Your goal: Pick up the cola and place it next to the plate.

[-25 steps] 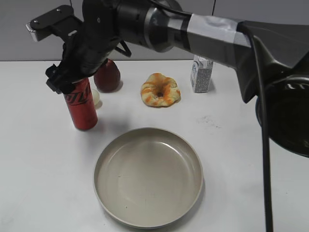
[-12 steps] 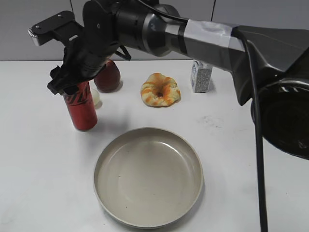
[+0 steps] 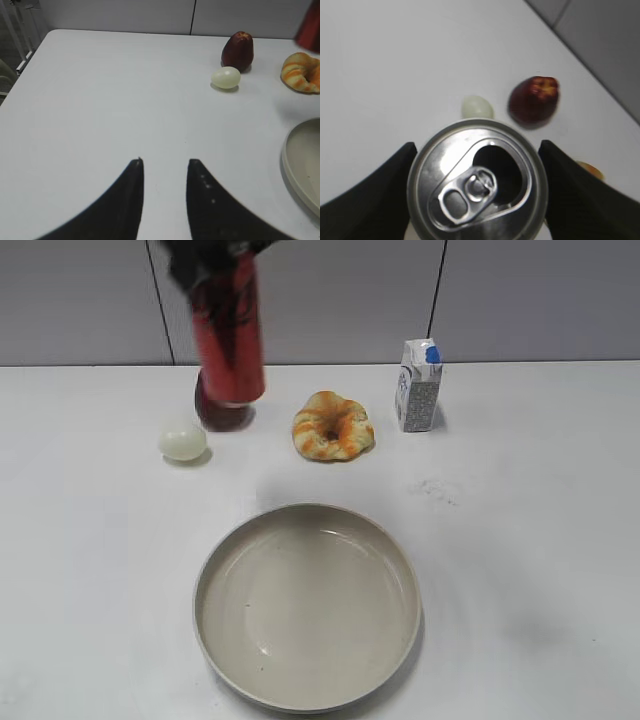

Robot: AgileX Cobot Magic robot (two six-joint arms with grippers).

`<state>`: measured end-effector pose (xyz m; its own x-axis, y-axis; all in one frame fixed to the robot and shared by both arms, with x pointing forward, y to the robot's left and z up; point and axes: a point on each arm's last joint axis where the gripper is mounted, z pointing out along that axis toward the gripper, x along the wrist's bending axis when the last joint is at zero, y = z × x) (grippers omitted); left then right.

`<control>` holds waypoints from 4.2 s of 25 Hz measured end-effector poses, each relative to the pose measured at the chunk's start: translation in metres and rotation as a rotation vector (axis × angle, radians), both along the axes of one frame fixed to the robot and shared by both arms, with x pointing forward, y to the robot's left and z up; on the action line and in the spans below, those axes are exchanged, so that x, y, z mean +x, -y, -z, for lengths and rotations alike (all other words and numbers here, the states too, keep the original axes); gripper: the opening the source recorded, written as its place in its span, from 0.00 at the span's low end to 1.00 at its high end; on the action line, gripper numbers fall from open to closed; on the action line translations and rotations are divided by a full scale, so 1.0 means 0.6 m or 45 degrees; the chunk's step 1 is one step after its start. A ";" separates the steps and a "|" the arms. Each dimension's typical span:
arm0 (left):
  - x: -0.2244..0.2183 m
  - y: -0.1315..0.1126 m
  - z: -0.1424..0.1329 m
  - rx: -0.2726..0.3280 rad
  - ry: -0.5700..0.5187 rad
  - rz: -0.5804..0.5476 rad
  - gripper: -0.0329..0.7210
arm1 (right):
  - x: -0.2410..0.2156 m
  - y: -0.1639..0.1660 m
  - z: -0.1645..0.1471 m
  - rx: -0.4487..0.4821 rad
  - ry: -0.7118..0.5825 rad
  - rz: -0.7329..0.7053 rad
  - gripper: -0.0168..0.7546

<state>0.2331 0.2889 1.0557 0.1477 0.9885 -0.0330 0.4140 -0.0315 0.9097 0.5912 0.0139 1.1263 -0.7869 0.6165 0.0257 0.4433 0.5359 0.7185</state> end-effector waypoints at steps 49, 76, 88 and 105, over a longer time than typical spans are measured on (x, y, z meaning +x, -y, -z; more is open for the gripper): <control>0.000 0.000 0.000 0.000 0.000 0.000 0.36 | -0.222 0.301 0.257 -0.078 0.036 0.396 0.69; 0.000 0.000 0.000 0.000 0.000 0.000 0.36 | -0.252 0.371 0.078 -0.223 -0.158 0.620 0.84; 0.000 0.000 0.000 0.000 0.000 0.000 0.36 | -0.423 0.456 0.076 -0.152 -0.266 0.818 0.79; 0.000 0.000 0.000 0.000 0.000 0.000 0.36 | -0.526 0.481 0.134 0.026 -0.055 0.569 0.78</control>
